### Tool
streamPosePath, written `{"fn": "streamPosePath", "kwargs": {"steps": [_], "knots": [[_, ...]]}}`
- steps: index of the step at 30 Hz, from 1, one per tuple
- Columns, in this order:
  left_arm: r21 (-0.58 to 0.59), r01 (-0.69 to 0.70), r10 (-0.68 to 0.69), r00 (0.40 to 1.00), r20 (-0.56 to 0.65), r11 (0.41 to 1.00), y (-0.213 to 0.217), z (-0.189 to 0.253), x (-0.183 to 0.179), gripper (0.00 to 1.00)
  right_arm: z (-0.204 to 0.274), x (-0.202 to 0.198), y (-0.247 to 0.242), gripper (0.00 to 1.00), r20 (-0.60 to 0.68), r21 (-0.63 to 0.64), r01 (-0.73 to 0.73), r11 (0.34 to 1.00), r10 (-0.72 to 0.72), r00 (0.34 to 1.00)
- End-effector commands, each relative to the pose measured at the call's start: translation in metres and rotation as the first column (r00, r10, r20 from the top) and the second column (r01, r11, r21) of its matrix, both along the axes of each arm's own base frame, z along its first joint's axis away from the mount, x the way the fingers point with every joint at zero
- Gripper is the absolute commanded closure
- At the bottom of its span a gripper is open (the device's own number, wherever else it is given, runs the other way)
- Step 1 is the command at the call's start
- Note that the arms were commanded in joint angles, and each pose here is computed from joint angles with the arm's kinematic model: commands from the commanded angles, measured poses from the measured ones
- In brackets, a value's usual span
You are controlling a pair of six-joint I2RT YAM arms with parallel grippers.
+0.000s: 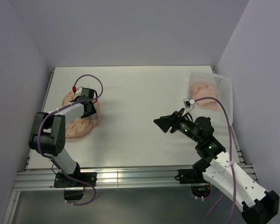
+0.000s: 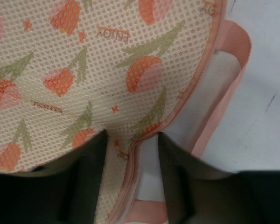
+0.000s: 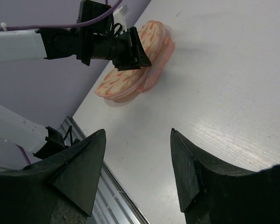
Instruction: Place the bra in the laundry bag and zip it closed
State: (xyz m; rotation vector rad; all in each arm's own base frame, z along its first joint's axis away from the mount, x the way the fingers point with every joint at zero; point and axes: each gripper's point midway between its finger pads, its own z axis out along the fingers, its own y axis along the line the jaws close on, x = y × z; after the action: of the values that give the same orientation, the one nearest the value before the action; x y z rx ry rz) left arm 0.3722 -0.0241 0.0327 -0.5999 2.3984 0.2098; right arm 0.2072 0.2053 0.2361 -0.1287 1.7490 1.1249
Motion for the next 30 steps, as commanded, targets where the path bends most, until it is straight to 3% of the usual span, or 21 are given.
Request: {"fn": "streamPosePath", "kwargs": {"steps": [1, 3, 4, 7, 14, 19, 21, 24, 30], "knots": [[-0.022, 0.02, -0.019, 0.999, 0.026, 1.0, -0.009, 0.005, 0.015, 0.61, 0.013, -0.001, 0.002, 0.36, 0.061, 0.015, -0.011, 1.0, 0.01, 0.998], [-0.034, 0.042, -0.041, 0.999, 0.016, 0.999, -0.019, -0.001, 0.013, 0.76, 0.016, -0.002, 0.001, 0.36, 0.068, 0.018, -0.008, 1.0, 0.007, 0.998], [-0.038, 0.051, -0.05, 0.998, 0.025, 0.998, -0.023, 0.0, 0.015, 0.9, 0.015, -0.002, 0.001, 0.36, 0.067, 0.017, -0.005, 1.0, 0.004, 0.998], [-0.055, 0.097, -0.095, 0.995, 0.043, 0.994, -0.046, 0.003, 0.016, 1.0, 0.018, -0.002, 0.0, 0.36, 0.072, 0.019, 0.0, 1.0, -0.001, 0.997], [-0.183, 0.277, -0.249, 0.955, 0.163, 0.943, -0.134, 0.029, 0.011, 1.0, 0.014, 0.0, 0.003, 0.36, 0.058, 0.01, -0.005, 1.0, 0.004, 0.998], [-0.349, 0.383, -0.301, 0.916, 0.265, 0.856, -0.203, 0.054, 0.003, 1.0, 0.009, 0.002, 0.002, 0.35, 0.045, -0.008, 0.007, 1.0, -0.007, 0.999], [-0.404, 0.402, -0.299, 0.908, 0.294, 0.822, -0.219, 0.063, 0.002, 1.0, 0.004, 0.004, 0.002, 0.32, 0.03, -0.019, 0.016, 1.0, -0.016, 0.999], [-0.46, 0.453, -0.313, 0.883, 0.35, 0.764, -0.242, 0.079, 0.002, 1.0, -0.011, 0.011, 0.002, 0.18, -0.017, -0.041, 0.037, 0.998, -0.038, 0.999], [-0.519, 0.5, -0.327, 0.86, 0.392, 0.694, -0.263, 0.092, -0.002, 1.0, -0.044, 0.025, 0.004, 0.18, -0.11, -0.083, 0.082, 0.993, -0.091, 0.99]]}}
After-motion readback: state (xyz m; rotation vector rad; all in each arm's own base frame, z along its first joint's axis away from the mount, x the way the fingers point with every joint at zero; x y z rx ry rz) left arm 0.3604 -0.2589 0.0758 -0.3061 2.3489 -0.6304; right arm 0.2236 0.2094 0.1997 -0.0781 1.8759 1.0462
